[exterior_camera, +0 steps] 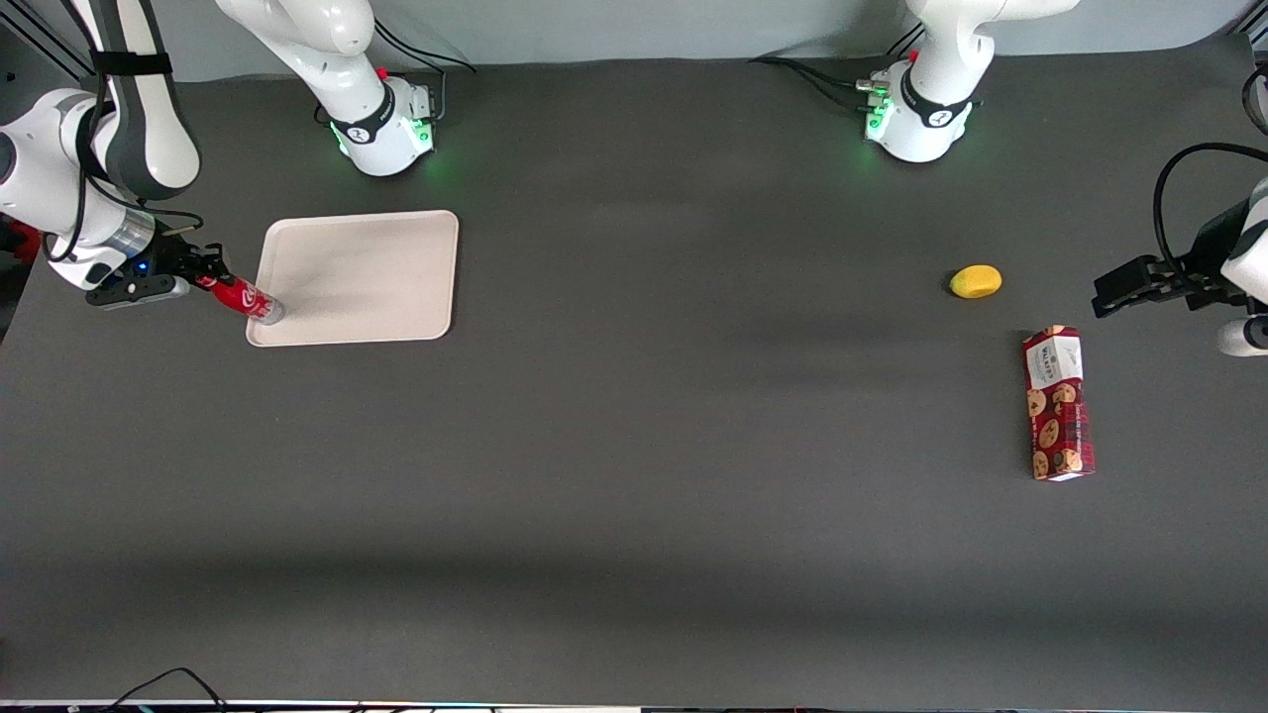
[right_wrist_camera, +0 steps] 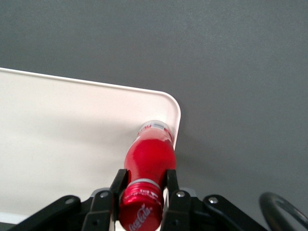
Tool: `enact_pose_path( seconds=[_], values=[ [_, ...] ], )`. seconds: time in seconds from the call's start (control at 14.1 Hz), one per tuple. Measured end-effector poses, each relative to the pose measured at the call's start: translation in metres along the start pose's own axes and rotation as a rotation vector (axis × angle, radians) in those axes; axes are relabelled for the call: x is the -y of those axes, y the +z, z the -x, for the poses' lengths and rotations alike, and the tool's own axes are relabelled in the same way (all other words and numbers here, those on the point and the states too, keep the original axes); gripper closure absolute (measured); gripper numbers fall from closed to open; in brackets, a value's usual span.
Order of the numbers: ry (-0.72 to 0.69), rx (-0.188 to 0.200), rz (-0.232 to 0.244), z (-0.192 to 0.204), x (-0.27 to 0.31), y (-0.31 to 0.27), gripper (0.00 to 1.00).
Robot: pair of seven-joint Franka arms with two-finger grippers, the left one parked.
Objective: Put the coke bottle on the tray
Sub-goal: 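Lower the bottle onto the tray and open the right gripper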
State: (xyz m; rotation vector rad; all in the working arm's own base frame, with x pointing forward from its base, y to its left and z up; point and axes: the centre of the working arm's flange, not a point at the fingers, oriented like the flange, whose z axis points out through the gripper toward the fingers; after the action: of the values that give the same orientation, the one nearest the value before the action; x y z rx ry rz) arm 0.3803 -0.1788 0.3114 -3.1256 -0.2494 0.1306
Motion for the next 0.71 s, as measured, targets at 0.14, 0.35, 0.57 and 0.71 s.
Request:
enact_pose_path(
  seconds=[0.14,0.35,0.57,0.71],
  values=[
    [-0.005,-0.003,0.003,-0.001,0.002,0.000,0.63],
    [-0.021,0.007,0.002,-0.005,0.008,0.001,0.37],
    [-0.005,0.053,-0.022,-0.011,0.007,-0.014,0.07],
    [-0.011,0.065,-0.008,-0.036,0.014,-0.053,0.00]
  ],
)
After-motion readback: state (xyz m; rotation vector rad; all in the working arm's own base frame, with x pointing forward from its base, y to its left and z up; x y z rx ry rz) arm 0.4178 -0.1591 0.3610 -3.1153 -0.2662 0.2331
